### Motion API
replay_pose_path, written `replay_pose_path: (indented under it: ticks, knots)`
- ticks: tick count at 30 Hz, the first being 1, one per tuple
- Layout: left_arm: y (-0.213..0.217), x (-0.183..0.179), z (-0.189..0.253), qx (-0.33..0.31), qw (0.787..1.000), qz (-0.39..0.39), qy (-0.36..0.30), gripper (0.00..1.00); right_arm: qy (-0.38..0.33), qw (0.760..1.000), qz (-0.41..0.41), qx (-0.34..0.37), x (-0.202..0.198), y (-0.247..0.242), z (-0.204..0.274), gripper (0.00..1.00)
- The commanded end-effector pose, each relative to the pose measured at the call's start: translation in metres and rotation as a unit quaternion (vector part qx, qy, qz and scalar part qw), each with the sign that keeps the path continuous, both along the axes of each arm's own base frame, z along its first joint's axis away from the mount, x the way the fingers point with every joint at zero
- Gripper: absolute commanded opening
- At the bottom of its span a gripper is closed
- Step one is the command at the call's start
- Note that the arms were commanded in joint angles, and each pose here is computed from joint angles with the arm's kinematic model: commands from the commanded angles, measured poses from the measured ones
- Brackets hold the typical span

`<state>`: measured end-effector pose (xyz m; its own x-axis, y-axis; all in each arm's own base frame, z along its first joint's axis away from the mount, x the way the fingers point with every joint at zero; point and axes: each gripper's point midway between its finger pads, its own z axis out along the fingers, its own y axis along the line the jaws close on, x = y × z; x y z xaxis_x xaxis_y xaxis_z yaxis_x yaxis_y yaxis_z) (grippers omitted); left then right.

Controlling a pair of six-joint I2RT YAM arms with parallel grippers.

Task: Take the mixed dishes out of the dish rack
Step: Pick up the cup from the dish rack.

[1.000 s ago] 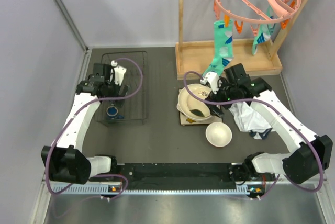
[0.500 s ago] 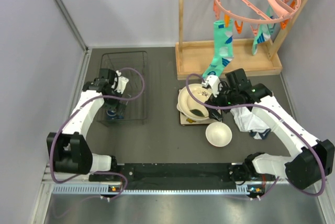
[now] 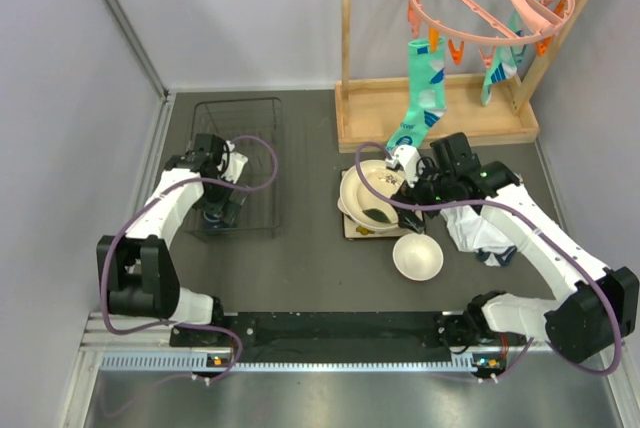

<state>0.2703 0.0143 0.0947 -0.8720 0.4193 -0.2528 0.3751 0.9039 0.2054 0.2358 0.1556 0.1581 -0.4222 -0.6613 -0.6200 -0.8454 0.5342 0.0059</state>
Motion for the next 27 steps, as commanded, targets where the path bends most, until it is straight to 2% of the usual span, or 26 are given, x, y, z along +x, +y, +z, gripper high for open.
replay_pose_path:
  ticks: [1,8,14,24,27]
  knots:
    - [0.006,0.009,-0.005,0.011,1.0,-0.002,-0.011,0.99,-0.014,1.0,0.002,0.025,0.001,0.005,0.009,0.95]
    - [0.007,0.013,-0.009,0.01,1.0,-0.002,-0.01,0.96,-0.013,1.0,0.001,0.024,-0.001,0.004,0.006,0.95]
    - [0.005,0.014,-0.012,0.002,1.0,-0.005,-0.003,0.9,-0.007,1.0,0.001,0.023,-0.003,0.004,0.002,0.95]
    - [-0.001,0.014,-0.012,-0.013,1.0,-0.009,-0.003,0.73,-0.003,1.0,0.001,0.022,-0.004,0.003,-0.001,0.95]
    - [-0.003,0.014,-0.009,-0.019,1.0,-0.01,-0.007,0.63,-0.001,1.0,0.001,0.022,-0.004,0.003,-0.002,0.95]
